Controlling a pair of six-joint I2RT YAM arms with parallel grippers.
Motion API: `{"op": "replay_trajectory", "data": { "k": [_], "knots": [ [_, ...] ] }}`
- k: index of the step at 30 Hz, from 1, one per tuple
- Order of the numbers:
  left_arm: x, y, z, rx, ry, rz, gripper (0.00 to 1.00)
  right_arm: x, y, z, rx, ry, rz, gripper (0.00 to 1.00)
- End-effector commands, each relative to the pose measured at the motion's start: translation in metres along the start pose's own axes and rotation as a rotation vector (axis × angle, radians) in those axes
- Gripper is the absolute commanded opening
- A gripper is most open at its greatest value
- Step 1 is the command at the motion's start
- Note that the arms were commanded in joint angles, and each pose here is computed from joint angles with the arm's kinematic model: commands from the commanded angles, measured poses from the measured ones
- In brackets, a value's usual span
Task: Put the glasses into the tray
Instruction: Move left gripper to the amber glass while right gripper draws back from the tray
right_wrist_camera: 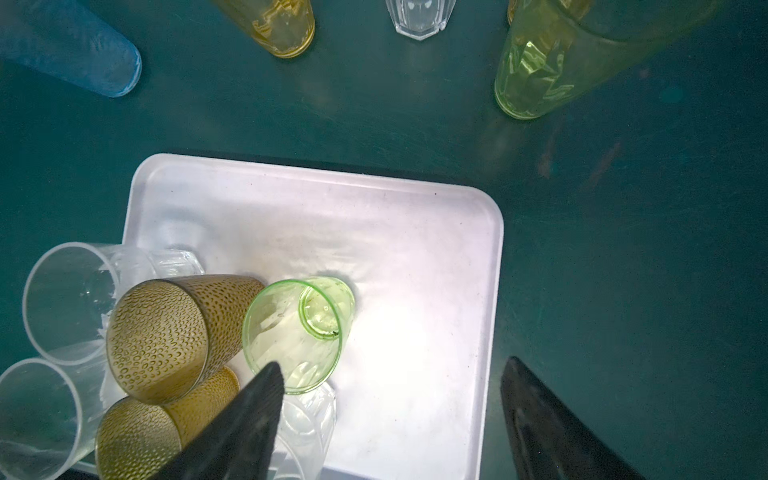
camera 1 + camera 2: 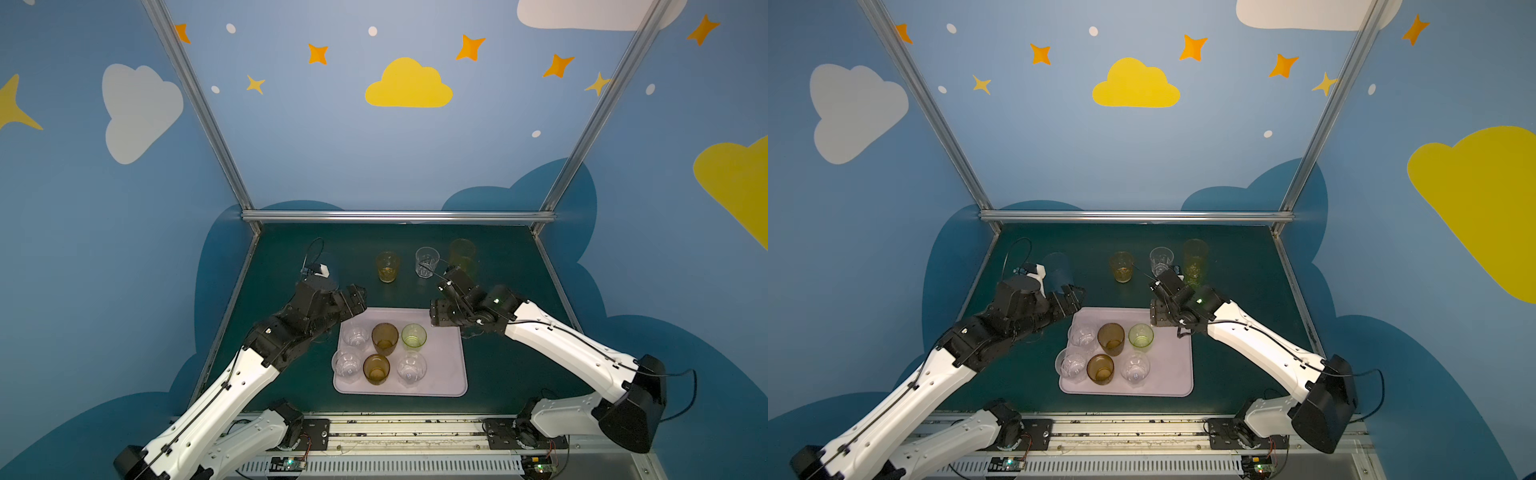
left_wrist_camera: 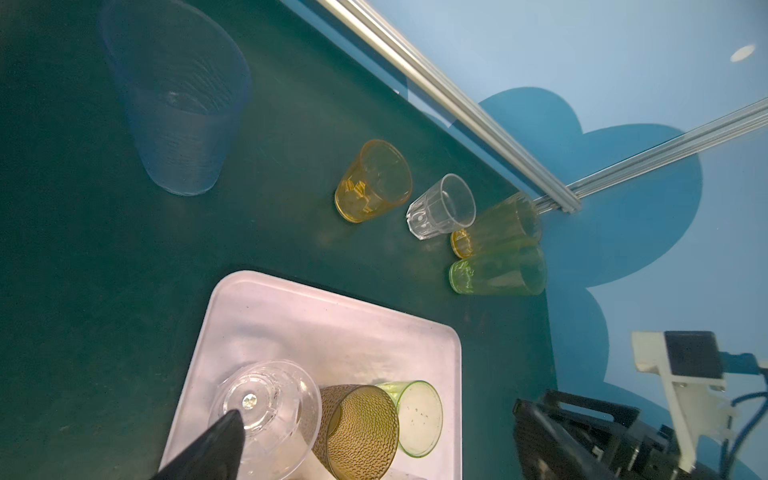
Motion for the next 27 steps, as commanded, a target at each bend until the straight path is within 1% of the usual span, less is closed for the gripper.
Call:
{"op": "replay_trajectory", "data": {
  "k": [1, 5, 10, 19, 21, 23, 26, 27],
  "knots": [
    [0.012, 0.003, -0.011, -0.054, 0.029, -0.013, 1.0, -0.001, 0.001, -0.004, 0.013, -0.009, -0.008, 0.81],
    [0.015, 0.012, -0.012, -0.106, 0.058, 0.005, 1.0, -0.001, 0.001, -0.01, -0.008, 0.031, 0.012, 0.81],
    [0.003, 0.024, 0.007, -0.071, 0.082, 0.059, 1.0, -0.007, 0.004, -0.019, -0.034, 0.046, 0.033, 0.81],
    [-0.016, 0.042, 0.063, 0.0, 0.062, 0.072, 1.0, 0.002, 0.014, -0.035, -0.042, 0.16, 0.071, 0.81],
    [-0.015, 0.048, 0.079, 0.015, 0.082, 0.074, 1.0, 0.003, 0.017, -0.038, -0.044, 0.175, 0.075, 0.81],
    [-0.016, 0.053, 0.096, 0.032, 0.072, 0.075, 1.0, 0.002, 0.019, -0.042, -0.048, 0.185, 0.078, 0.81],
    [-0.02, 0.063, 0.122, 0.061, 0.045, 0.106, 1.0, 0.0, 0.021, -0.045, -0.057, 0.198, 0.089, 0.81],
    [-0.019, 0.066, 0.131, 0.071, 0.056, 0.119, 1.0, -0.001, 0.021, -0.045, -0.06, 0.206, 0.09, 0.81]
  ]
}}
Point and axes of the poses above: each gripper's point midway between its finger pads, its own z axis out along the fingers, its own x axis along the line the jaws close on, y = z × x, the point moved 2 cm from there along -z, back along the fingers, and after that the axes turned 9 degrees about z, right-handed, at the moved point
